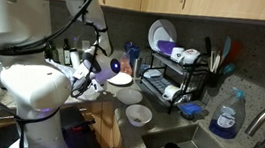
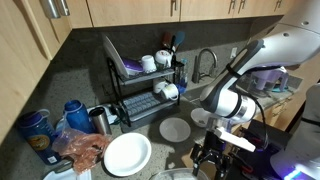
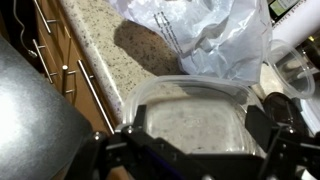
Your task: Pick up the plastic bowl from the bottom compartment of the dish rack and put it on the countertop.
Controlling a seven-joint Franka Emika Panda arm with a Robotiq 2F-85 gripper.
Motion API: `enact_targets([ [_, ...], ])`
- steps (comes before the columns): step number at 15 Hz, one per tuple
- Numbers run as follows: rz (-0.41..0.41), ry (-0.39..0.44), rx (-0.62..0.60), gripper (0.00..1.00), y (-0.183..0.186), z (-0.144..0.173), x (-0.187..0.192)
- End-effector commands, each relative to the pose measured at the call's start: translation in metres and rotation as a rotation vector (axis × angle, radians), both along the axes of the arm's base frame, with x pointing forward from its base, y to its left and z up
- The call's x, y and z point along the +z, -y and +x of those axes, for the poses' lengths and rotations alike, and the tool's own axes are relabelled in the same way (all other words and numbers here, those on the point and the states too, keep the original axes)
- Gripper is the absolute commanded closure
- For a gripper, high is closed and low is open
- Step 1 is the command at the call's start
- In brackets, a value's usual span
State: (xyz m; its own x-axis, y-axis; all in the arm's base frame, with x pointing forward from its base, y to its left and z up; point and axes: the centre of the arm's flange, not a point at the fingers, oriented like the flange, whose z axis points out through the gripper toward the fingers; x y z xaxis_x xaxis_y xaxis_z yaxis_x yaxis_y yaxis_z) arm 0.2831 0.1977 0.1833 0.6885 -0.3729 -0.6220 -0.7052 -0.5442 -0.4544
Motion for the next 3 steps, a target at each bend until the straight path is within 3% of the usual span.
enact_targets([
  [1,0.001,0.004,-0.001,0.00,-0.0001,0.0007,0.0015],
  [3,0.000,0.000,-0.001,0.00,0.0004,0.0001,0.0000],
])
